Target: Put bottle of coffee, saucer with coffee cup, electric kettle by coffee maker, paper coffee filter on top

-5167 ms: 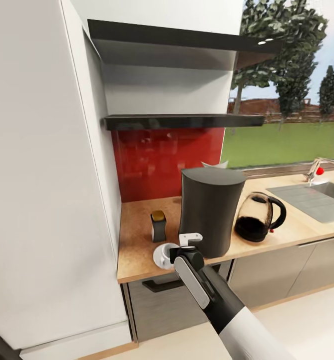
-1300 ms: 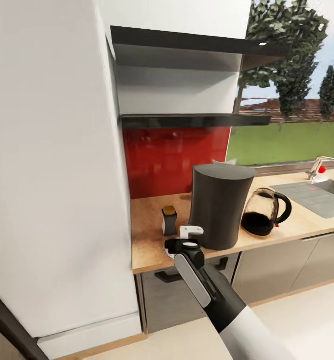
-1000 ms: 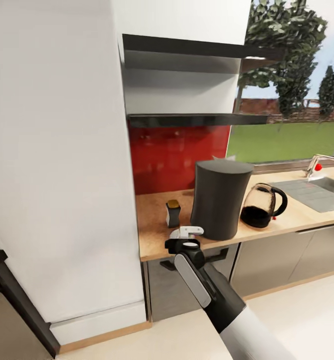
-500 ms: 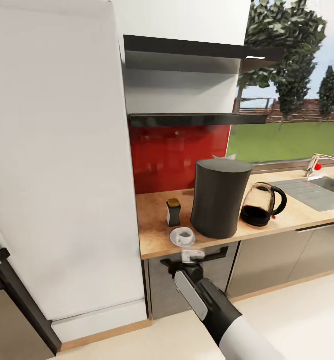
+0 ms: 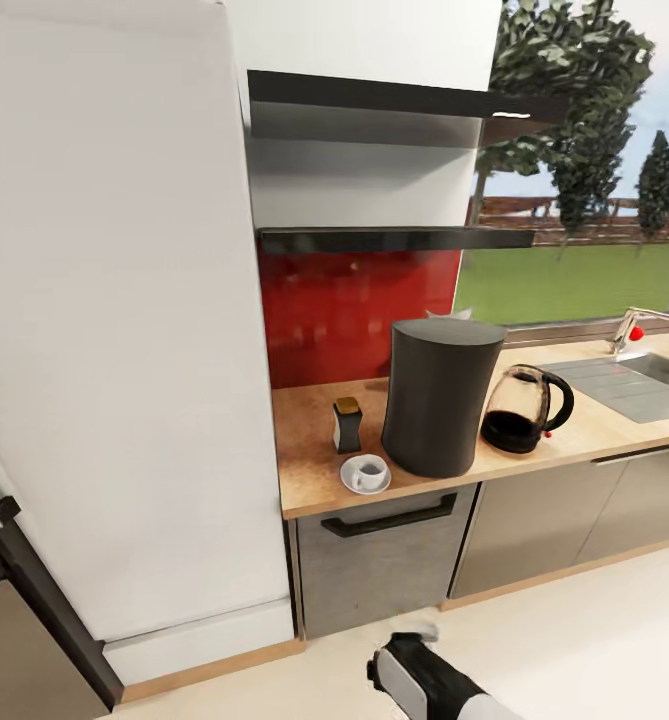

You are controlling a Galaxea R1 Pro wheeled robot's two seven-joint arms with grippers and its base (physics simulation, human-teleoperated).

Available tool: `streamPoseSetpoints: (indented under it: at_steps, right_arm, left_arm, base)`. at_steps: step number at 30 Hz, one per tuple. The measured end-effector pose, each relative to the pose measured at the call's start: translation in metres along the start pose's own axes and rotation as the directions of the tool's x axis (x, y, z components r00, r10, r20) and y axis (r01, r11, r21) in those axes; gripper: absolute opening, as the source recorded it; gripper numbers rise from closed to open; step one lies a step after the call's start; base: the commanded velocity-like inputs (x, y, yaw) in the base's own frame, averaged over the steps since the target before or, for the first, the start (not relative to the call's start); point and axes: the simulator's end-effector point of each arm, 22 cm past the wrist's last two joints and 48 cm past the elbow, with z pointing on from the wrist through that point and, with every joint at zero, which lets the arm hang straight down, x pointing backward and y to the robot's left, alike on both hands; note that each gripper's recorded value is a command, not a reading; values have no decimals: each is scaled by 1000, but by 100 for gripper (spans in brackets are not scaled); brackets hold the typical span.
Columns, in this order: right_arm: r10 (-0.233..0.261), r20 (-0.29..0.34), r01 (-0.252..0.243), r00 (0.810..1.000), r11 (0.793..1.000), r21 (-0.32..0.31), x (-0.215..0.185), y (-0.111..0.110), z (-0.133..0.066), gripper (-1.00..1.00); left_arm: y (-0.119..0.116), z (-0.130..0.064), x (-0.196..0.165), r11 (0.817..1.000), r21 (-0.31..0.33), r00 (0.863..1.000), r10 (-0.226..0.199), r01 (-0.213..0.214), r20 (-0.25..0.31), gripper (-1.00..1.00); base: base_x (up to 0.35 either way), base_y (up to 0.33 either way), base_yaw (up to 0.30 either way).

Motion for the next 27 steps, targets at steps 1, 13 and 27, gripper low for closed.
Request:
streamPoseSetpoints:
  at_steps: [1, 13, 27]
  right_arm:
    - [3, -17, -3, 1000, 1000, -18, 16, -4, 10, 100]
    - [-106, -221, 75, 969, 987, -144, 238, -37, 40, 100]
    - [-106, -291, 38, 951, 973, -229, 310, -31, 28, 100]
  left_arm:
    - [-1, 0, -1, 1000, 1, 1000, 0, 0, 1, 100]
    - [-1, 0, -2, 1000, 1, 1000, -2, 2, 6, 100]
    - [0, 0, -2, 1000, 0, 1000, 1, -1, 7, 100]
  base:
    - [0, 0, 0]
    - [0, 0, 0]
    - [0, 0, 0]
